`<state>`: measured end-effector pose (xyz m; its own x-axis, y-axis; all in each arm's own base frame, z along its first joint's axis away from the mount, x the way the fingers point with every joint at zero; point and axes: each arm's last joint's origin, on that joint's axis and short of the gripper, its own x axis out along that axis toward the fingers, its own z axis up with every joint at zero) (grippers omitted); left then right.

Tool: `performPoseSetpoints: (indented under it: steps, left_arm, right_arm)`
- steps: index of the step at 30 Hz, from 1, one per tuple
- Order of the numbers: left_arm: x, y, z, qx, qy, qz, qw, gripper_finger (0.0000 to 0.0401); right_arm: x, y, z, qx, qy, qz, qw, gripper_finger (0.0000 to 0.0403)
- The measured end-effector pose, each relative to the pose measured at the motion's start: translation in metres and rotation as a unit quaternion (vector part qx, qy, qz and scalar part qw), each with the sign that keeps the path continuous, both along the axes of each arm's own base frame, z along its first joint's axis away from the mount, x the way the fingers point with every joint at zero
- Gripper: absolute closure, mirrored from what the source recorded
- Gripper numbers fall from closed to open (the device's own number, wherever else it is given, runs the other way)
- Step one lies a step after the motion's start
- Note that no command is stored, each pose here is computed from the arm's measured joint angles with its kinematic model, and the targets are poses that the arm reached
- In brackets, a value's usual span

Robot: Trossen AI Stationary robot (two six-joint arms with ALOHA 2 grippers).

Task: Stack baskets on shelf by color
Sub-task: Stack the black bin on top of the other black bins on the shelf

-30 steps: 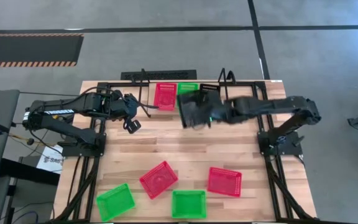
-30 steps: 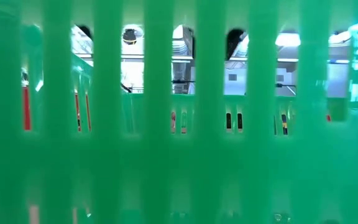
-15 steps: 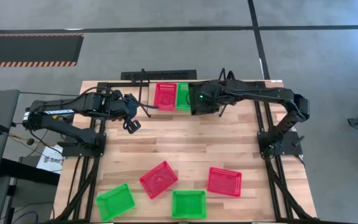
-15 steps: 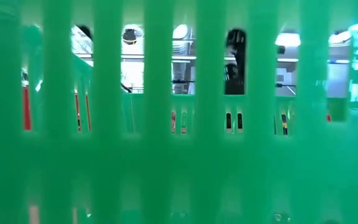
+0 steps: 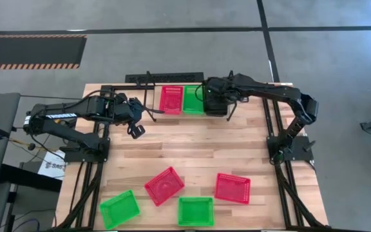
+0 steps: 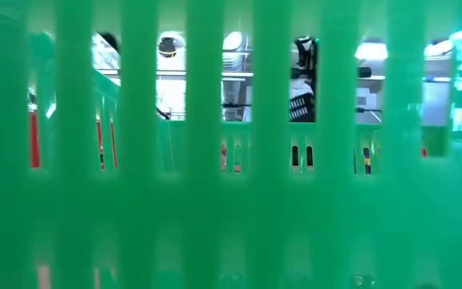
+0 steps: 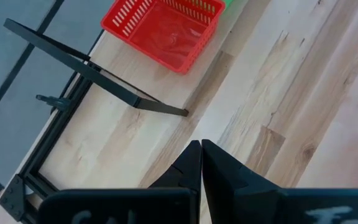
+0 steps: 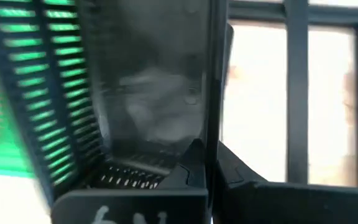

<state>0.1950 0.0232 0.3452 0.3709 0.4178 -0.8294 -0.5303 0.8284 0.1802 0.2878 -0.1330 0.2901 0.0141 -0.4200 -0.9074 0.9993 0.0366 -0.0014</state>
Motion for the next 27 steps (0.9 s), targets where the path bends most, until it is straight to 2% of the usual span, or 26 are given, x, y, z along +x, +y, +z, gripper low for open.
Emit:
performPoseSetpoints:
  steps: [14, 27]
  left_arm:
    - [0.0, 0.0, 0.0, 0.001, 0.0, -0.002, 1.0, 0.0401]
    - [0.0, 0.0, 0.0, 0.001, 0.0, -0.002, 1.0, 0.0401]
  right_arm:
    - [0.004, 0.011, 0.0, 0.011, -0.016, -0.016, 1.0, 0.0396]
    - [0.007, 0.025, 0.0, 0.002, 0.003, 0.017, 1.0, 0.0307]
